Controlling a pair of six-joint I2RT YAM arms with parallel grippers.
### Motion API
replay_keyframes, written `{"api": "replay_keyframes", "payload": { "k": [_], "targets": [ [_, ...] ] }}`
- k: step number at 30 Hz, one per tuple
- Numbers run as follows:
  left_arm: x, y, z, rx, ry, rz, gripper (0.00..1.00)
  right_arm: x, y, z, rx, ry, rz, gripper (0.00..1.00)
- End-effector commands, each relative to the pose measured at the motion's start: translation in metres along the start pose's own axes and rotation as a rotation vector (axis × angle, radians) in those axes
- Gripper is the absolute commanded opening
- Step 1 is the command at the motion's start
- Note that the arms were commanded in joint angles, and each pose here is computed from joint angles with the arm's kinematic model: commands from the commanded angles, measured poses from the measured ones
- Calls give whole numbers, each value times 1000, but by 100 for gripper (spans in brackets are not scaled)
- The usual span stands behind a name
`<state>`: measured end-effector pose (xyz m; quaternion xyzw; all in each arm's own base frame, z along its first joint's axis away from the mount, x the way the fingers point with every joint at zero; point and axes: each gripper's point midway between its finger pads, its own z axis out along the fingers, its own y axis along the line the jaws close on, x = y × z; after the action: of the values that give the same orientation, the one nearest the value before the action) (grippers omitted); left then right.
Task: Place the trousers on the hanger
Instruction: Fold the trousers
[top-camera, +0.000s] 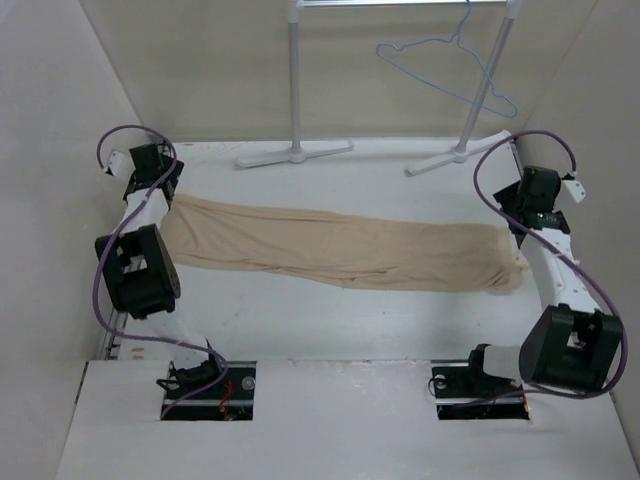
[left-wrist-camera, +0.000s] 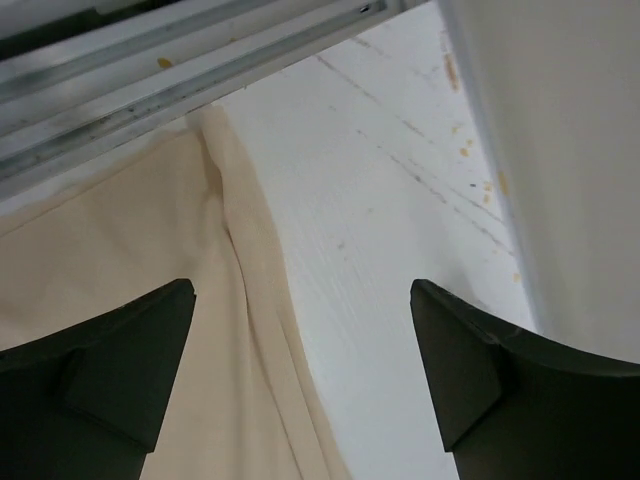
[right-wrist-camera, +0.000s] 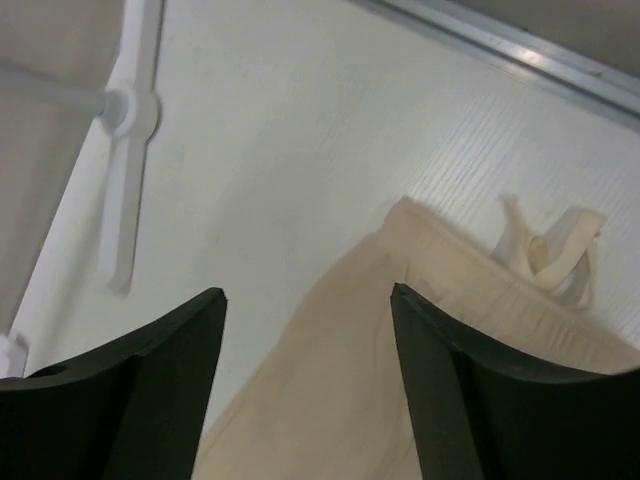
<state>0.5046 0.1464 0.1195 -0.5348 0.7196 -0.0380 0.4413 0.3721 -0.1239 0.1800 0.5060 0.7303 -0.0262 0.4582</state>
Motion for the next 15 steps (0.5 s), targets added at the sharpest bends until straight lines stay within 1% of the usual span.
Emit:
{"api": "replay_keyframes", "payload": {
  "k": [1,2,3,4,5,6,7,9,10,11,13,15],
  "targets": [
    [-30,5,-53,47,-85,-14,88,27,9,-23,-66,10,-27,71],
    [-24,18,-61,30,-72,-18,86,39,12,-31,-95,27,-46,61],
    [-16,32,-71,11,-58,-20,85,51,13,-39,-120,45,-59,49],
    [-8,42,-82,5,-48,-20,83,59,9,-46,-133,57,-65,31],
    [-1,48,-93,13,-43,-18,82,66,3,-52,-139,65,-60,17],
    [13,45,-107,41,-25,-3,80,72,-4,-57,-142,74,-53,11],
    [31,38,-119,69,-3,23,78,77,-14,-60,-138,86,-38,9],
    [77,23,-146,134,81,97,75,80,-40,-61,-105,105,4,10],
    [99,16,-160,165,118,138,75,81,-54,-61,-82,112,26,15],
    [121,10,-174,198,156,183,74,79,-68,-61,-53,105,50,24],
    [161,2,-203,269,227,257,74,73,-94,-61,-4,75,92,44],
    [188,1,-230,339,280,310,75,65,-115,-60,39,51,143,59]
  ]
}}
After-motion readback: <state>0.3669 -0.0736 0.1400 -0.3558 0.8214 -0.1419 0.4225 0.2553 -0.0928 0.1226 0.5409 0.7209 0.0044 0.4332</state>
